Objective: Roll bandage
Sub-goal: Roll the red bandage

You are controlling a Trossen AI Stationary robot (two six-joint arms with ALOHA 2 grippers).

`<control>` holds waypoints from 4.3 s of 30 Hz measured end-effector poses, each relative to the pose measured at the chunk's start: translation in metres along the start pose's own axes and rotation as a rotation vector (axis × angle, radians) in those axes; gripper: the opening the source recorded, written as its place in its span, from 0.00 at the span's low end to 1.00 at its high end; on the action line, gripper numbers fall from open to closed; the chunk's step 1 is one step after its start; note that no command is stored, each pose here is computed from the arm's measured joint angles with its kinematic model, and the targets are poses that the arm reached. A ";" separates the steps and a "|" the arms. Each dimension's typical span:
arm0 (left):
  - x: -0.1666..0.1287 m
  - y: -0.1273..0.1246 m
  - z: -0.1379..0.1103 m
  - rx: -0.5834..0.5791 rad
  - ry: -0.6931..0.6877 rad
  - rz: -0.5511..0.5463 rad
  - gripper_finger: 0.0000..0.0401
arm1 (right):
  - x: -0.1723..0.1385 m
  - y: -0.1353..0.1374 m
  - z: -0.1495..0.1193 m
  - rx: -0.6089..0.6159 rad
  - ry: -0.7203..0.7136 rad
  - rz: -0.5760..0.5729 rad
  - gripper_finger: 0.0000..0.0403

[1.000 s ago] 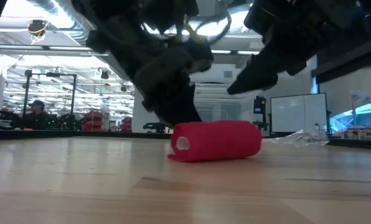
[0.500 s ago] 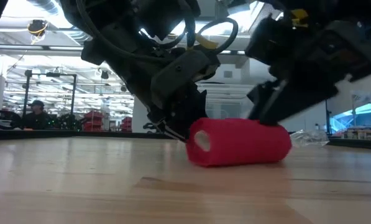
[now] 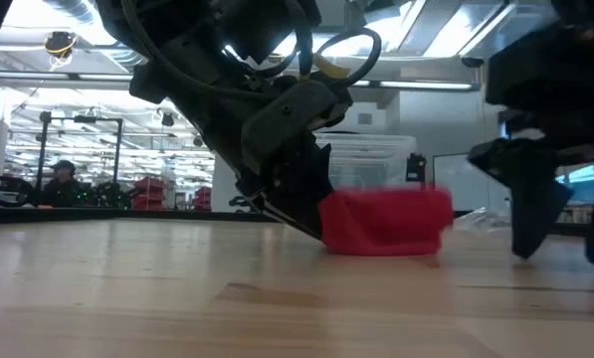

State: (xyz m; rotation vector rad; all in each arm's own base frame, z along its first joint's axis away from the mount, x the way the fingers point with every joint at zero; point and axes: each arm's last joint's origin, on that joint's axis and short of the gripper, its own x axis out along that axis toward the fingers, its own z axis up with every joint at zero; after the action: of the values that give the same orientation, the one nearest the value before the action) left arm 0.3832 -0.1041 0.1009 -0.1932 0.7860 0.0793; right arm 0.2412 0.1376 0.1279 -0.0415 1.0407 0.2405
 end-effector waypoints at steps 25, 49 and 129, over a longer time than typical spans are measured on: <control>-0.018 -0.038 -0.001 -0.013 -0.071 -0.129 0.04 | -0.023 -0.015 -0.021 -0.070 -0.238 -0.487 0.55; -0.019 -0.036 0.003 -0.074 -0.087 -0.130 0.04 | 0.021 -0.046 -0.017 -0.271 -0.363 -0.502 0.55; -0.047 -0.076 0.042 0.198 0.053 0.039 0.15 | 0.029 -0.071 0.011 -0.149 -0.487 -0.224 0.00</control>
State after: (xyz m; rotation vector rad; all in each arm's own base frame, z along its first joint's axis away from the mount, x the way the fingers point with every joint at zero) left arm 0.3905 -0.1696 0.1743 0.0079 0.8456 0.0328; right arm 0.2799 0.0753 0.1034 -0.2224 0.5262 0.1147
